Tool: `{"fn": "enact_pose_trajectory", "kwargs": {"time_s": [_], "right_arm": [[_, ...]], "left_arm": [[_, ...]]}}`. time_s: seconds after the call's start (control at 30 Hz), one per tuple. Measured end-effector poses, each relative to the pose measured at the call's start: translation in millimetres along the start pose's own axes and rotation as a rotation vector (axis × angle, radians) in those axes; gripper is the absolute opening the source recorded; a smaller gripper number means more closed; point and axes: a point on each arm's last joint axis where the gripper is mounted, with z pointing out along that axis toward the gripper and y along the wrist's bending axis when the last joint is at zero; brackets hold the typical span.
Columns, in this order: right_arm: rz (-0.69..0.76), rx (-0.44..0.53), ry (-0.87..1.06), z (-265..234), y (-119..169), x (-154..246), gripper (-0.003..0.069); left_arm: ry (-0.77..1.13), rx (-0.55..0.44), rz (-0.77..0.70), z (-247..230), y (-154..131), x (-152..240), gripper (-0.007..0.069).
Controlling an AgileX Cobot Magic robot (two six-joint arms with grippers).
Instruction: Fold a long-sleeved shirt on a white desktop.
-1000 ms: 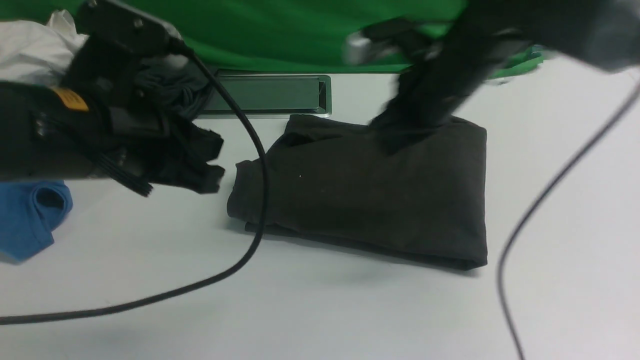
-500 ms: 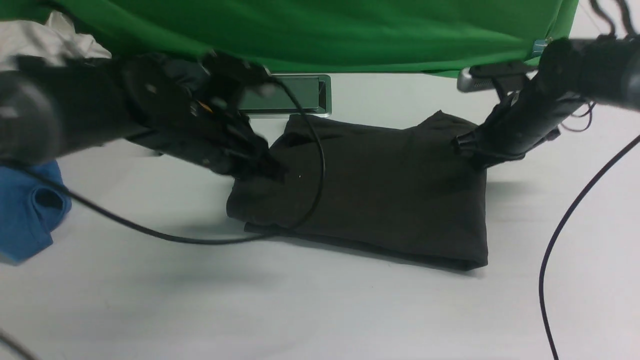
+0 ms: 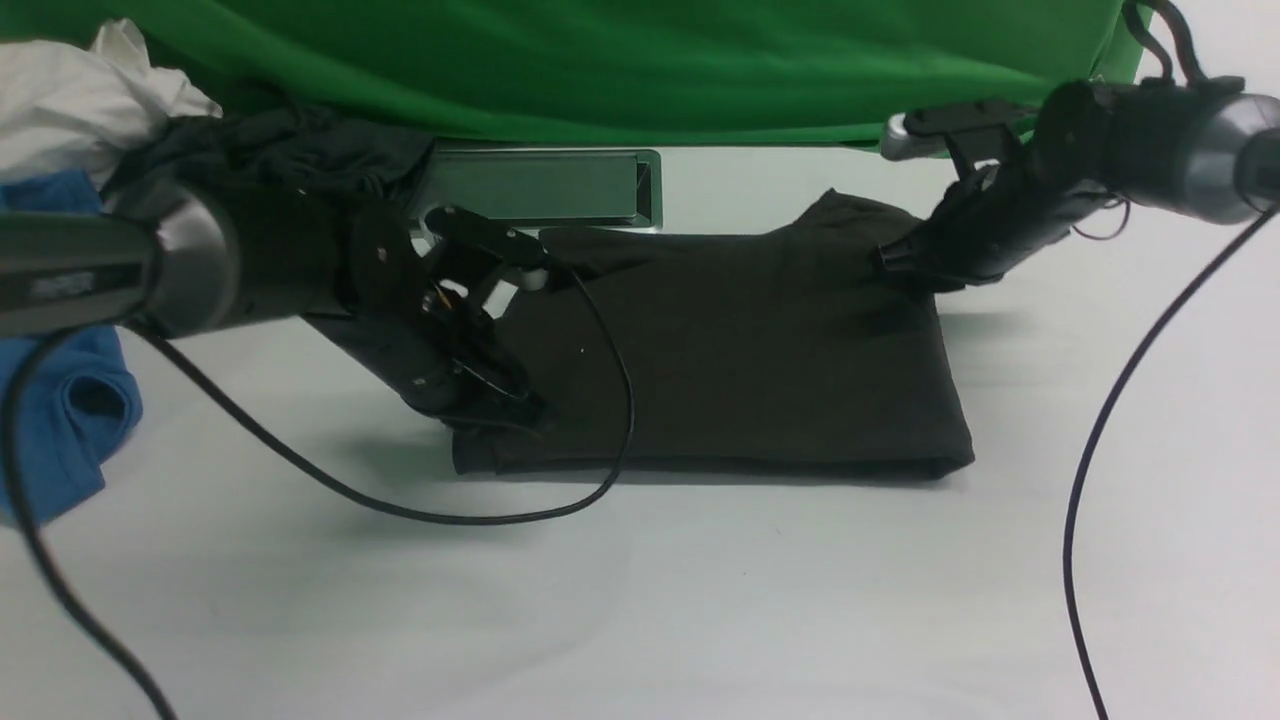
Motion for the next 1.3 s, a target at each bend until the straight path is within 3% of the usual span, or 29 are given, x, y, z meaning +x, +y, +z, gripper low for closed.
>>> {"fn": "enact_pose_trajectory", "kwargs": {"time_s": [0.13,0.27,0.37,0.5,0.53,0.6,0.63,0.67,0.8,1.07,1.3], "right_arm": [[-0.016,-0.005,0.002,-15.0,0.7,-13.4,0.0041],[-0.054,0.012,-0.003,-75.4,3.2,-25.8,0.0041],[-0.063,0.036,-0.047,-137.6,6.8,-21.0,0.0043],[-0.057,0.042,-0.078,-185.8,11.9,0.8,0.0046],[-0.037,0.042,-0.088,-211.5,15.4,21.8,0.0047],[-0.027,0.043,-0.094,-227.0,17.7,38.0,0.0048],[-0.006,0.043,-0.106,-248.1,21.1,64.6,0.0048],[-0.003,0.044,-0.119,-253.0,21.5,65.2,0.0048],[0.049,0.043,-0.14,-284.5,28.6,132.8,0.0029],[0.074,0.046,-0.3,-315.6,37.4,226.4,0.0018],[0.074,0.05,-0.526,-329.3,41.0,269.0,0.0037]], "left_arm": [[-0.144,-0.042,0.013,-57.9,-0.6,-10.9,0.0018],[-0.402,-0.115,0.028,-150.2,-9.4,-0.6,0.0018],[-0.654,-0.19,0.032,-213.5,-22.9,38.1,0.0018],[-0.825,-0.237,0.028,-242.5,-36.5,85.4,0.0018],[-0.915,-0.255,0.019,-251.0,-44.8,115.9,0.0018],[-0.956,-0.256,0.004,-250.7,-49.2,132.3,0.0018],[-1.025,-0.255,-0.016,-252.1,-56.0,157.4,0.0018],[-1.019,-0.253,-0.018,-249.6,-56.0,158.1,0.0018],[-1.052,-0.248,-0.031,-234.8,-64.1,192.4,0.0018],[-1.002,-0.239,-0.033,-211.3,-66.2,207.0,0.0018],[-0.975,-0.234,-0.033,-202.7,-66.5,210.3,0.0018]]}}
